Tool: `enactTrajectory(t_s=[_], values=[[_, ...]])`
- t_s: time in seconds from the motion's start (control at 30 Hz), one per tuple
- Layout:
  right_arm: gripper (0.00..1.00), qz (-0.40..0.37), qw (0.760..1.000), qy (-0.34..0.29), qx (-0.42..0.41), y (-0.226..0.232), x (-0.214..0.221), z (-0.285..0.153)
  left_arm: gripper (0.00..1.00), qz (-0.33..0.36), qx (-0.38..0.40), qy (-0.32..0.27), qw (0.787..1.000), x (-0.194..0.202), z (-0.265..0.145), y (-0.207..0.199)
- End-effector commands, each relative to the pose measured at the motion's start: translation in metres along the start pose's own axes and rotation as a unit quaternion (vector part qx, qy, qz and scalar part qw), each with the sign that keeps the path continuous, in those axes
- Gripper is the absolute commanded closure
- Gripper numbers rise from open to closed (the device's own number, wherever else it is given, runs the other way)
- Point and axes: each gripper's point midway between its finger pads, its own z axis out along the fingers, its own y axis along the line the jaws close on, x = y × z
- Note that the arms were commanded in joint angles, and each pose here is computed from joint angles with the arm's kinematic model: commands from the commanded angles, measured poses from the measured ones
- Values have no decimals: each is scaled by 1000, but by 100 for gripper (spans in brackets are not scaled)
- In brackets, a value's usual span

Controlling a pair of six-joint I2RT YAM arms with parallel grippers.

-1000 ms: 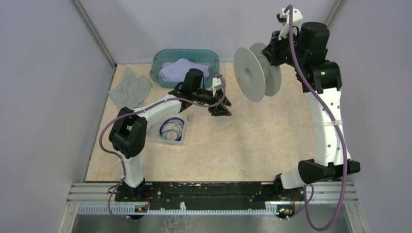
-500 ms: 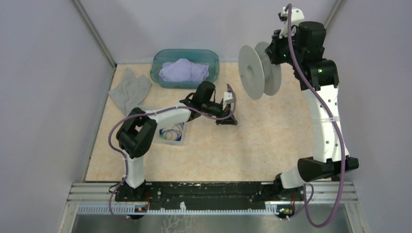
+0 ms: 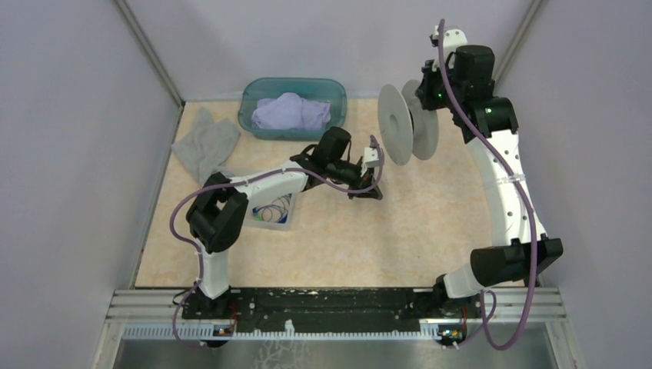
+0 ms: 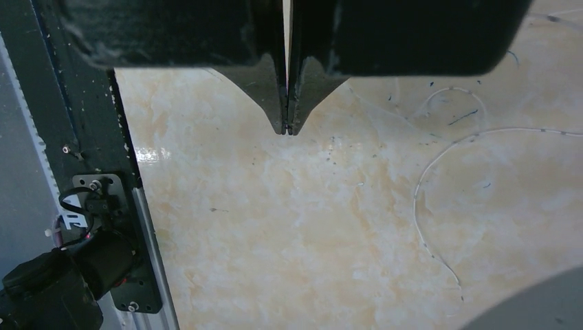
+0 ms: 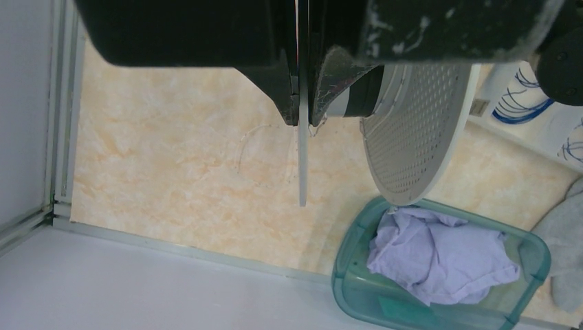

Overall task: Wrap the cables
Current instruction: Wrap the cable around the cable reel.

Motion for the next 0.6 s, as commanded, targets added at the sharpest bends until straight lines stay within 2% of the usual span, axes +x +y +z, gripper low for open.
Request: enactTrajectory(t_s=[0.0, 0.17, 0.4, 0.57], values=[[100, 4, 997, -80, 8, -3, -43, -14, 93, 32, -10, 16, 999, -2, -5, -2], [100, -1, 996, -94, 7, -1, -57, -29, 59, 73, -48, 56, 995, 22, -20, 5], [100, -13, 993, -116, 14, -2, -72, -53, 41, 116, -93, 128, 981, 59, -37, 22], [100, -15, 993, -120, 14, -1, -75, -61, 35, 128, -113, 151, 974, 75, -35, 38]])
